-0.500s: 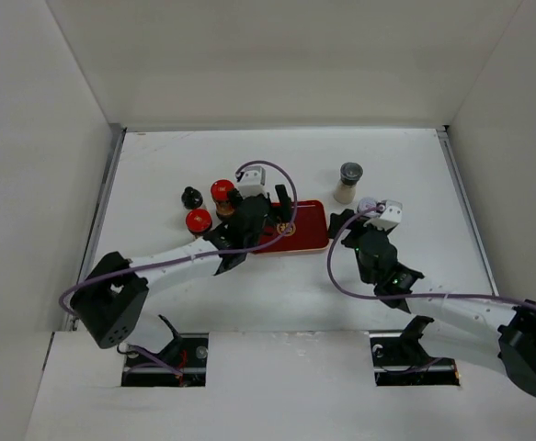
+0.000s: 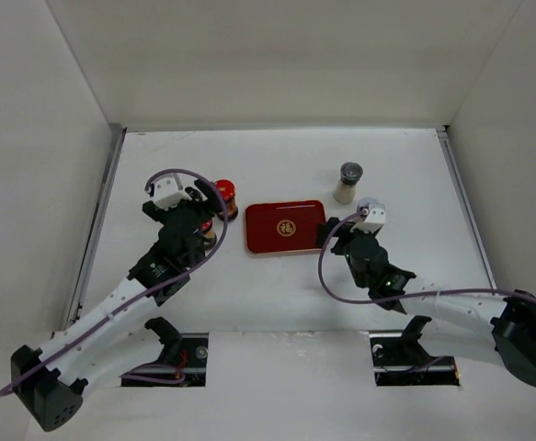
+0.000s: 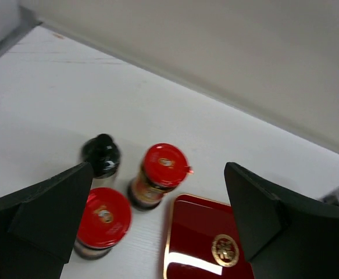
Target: Organize the condiment bottles
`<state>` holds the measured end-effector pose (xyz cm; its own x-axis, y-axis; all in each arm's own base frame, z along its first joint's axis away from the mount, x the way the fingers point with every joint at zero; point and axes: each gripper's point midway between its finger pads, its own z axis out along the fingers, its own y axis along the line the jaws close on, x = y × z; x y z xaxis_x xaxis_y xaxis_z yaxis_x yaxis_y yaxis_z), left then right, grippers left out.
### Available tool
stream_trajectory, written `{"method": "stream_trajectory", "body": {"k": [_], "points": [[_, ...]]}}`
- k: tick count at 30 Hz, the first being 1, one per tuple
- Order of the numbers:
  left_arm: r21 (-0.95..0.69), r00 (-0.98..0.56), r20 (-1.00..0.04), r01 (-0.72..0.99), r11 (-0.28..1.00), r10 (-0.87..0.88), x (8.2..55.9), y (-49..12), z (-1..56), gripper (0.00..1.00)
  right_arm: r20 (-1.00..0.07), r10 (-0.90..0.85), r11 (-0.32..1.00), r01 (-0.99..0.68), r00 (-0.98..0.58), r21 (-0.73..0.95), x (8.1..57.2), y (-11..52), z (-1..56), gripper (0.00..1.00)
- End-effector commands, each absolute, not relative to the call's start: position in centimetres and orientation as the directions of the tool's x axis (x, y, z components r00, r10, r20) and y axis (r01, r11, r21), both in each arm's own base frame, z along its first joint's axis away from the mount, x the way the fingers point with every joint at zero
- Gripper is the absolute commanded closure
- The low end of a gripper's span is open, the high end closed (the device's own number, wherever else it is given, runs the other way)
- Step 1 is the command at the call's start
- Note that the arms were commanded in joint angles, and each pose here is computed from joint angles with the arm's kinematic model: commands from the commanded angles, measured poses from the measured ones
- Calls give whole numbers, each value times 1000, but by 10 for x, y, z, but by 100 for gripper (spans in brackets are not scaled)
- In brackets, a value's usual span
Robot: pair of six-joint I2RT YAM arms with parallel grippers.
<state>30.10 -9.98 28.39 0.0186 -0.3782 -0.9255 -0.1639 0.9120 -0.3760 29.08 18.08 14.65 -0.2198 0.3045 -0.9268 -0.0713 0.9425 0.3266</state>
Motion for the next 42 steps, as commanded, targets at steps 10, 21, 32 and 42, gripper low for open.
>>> {"method": "stream_trajectory", "body": {"k": [10, 21, 32, 42], "points": [[-231, -210, -937, -222, 947, -278, 295, -83, 201, 19, -915, 353, 896, -211, -195, 390, 287, 207, 172, 71], [-178, -319, -912, -257, 950, -257, 309, -85, 160, 6, -925, 318, 901, -239, -207, 363, 290, 218, 168, 15], [-152, -347, -902, -302, 941, -257, 315, -80, 138, 15, -920, 320, 901, -229, -225, 369, 291, 218, 161, 13], [-162, -322, -910, -300, 940, -260, 318, -80, 139, 54, -920, 333, 899, -224, -207, 376, 291, 213, 167, 12]]}}
